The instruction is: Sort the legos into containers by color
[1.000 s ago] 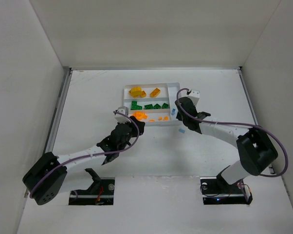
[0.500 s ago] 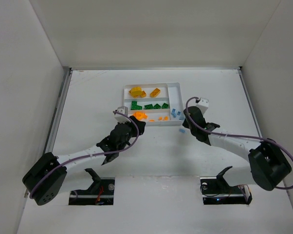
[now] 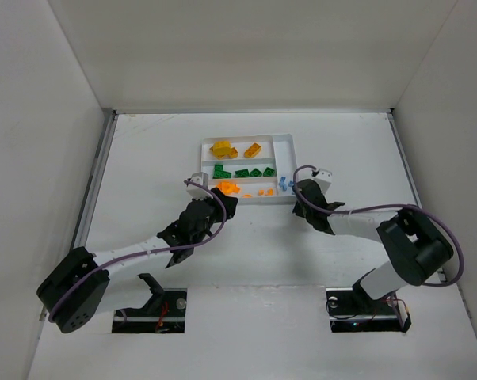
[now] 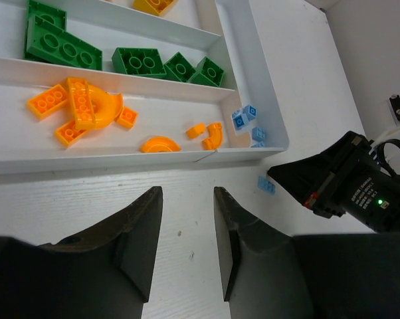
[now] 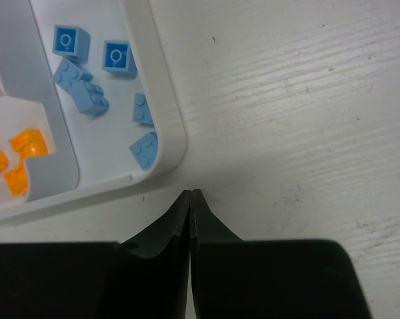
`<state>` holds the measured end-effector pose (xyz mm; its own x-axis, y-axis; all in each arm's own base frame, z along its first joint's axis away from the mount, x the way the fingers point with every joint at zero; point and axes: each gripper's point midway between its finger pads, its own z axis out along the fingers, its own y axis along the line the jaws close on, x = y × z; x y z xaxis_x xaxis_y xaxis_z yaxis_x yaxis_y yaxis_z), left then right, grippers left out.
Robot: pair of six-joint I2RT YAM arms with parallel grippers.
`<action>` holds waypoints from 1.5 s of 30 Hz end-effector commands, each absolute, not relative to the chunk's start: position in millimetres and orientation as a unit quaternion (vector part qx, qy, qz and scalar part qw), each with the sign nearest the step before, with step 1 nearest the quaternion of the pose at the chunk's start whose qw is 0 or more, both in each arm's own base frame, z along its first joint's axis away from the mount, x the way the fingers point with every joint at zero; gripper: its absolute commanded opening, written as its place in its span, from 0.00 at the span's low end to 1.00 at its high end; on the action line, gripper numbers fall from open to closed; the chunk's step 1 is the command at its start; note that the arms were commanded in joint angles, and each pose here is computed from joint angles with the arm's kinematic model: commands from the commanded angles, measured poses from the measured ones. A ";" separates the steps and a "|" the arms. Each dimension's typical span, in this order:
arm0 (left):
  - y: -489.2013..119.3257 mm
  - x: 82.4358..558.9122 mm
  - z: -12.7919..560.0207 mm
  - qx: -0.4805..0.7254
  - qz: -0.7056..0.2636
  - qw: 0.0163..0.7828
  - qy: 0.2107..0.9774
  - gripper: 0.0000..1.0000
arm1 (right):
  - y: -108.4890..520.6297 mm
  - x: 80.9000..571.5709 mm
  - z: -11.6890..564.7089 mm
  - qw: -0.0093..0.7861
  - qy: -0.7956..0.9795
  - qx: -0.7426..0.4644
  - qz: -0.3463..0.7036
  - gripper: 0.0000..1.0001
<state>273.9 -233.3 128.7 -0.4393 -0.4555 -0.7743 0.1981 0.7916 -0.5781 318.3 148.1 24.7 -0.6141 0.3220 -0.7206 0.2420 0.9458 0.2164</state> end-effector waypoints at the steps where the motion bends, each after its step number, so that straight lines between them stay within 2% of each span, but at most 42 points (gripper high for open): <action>1: -234.5 276.5 137.9 -0.089 -0.329 0.534 0.774 0.34 | 162.0 340.1 41.9 0.439 0.880 0.164 0.077 0.07; 5: -234.7 275.8 138.3 -0.089 -0.331 0.534 0.773 0.34 | 163.6 333.7 38.5 0.427 0.887 0.161 0.071 0.08; 13: -233.9 275.7 141.3 -0.091 -0.333 0.536 0.770 0.34 | 186.3 288.2 23.0 0.388 0.905 0.153 0.078 0.09; 19: -236.7 274.6 139.1 -0.087 -0.334 0.532 0.773 0.34 | 207.5 269.3 39.0 0.394 0.903 0.142 0.098 0.10; 23: -237.0 274.4 139.7 -0.088 -0.336 0.531 0.773 0.34 | 202.2 273.7 56.5 0.418 0.892 0.142 0.096 0.12; 31: -239.5 273.4 138.9 -0.084 -0.337 0.530 0.774 0.34 | 136.1 304.0 63.9 0.442 0.872 0.212 0.021 0.12; 45: -234.0 273.8 142.8 -0.091 -0.339 0.534 0.769 0.34 | 154.7 294.7 33.9 0.381 0.905 0.186 -0.014 0.10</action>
